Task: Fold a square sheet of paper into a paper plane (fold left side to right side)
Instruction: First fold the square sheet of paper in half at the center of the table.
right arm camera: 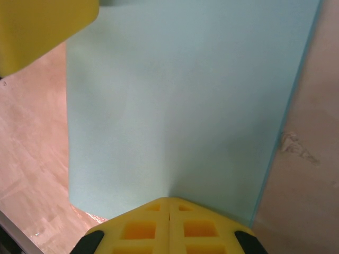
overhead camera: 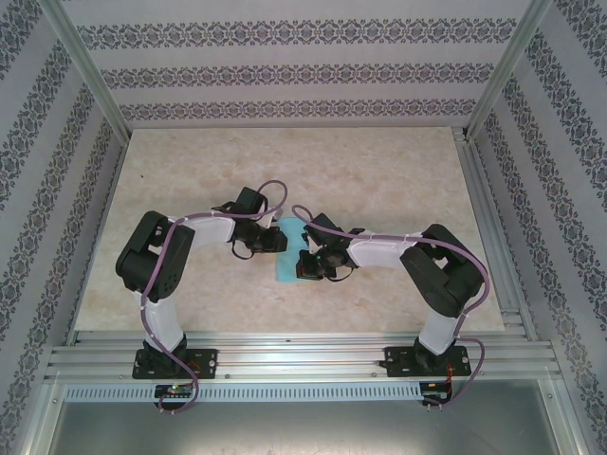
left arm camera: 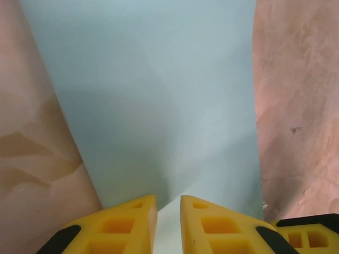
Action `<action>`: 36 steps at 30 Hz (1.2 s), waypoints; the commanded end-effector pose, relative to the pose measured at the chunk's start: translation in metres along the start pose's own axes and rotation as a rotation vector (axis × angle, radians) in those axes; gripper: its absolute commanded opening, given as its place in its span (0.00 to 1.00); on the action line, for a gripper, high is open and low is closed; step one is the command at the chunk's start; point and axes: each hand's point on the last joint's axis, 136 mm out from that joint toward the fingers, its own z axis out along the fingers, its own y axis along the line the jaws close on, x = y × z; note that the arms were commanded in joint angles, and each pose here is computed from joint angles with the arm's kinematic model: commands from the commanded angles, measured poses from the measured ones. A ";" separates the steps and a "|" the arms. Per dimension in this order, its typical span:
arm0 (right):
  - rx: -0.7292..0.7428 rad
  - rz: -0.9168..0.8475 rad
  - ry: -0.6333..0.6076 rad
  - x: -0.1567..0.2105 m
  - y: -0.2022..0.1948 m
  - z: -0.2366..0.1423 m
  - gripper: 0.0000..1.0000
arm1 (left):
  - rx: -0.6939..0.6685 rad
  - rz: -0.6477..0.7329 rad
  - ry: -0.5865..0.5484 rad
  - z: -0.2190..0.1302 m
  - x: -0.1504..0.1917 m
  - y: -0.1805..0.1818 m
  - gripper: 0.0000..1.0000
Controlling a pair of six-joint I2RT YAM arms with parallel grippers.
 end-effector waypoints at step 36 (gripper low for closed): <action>0.259 0.040 0.179 0.056 -0.072 0.017 0.01 | -0.041 0.038 -0.177 -0.002 -0.107 0.040 0.27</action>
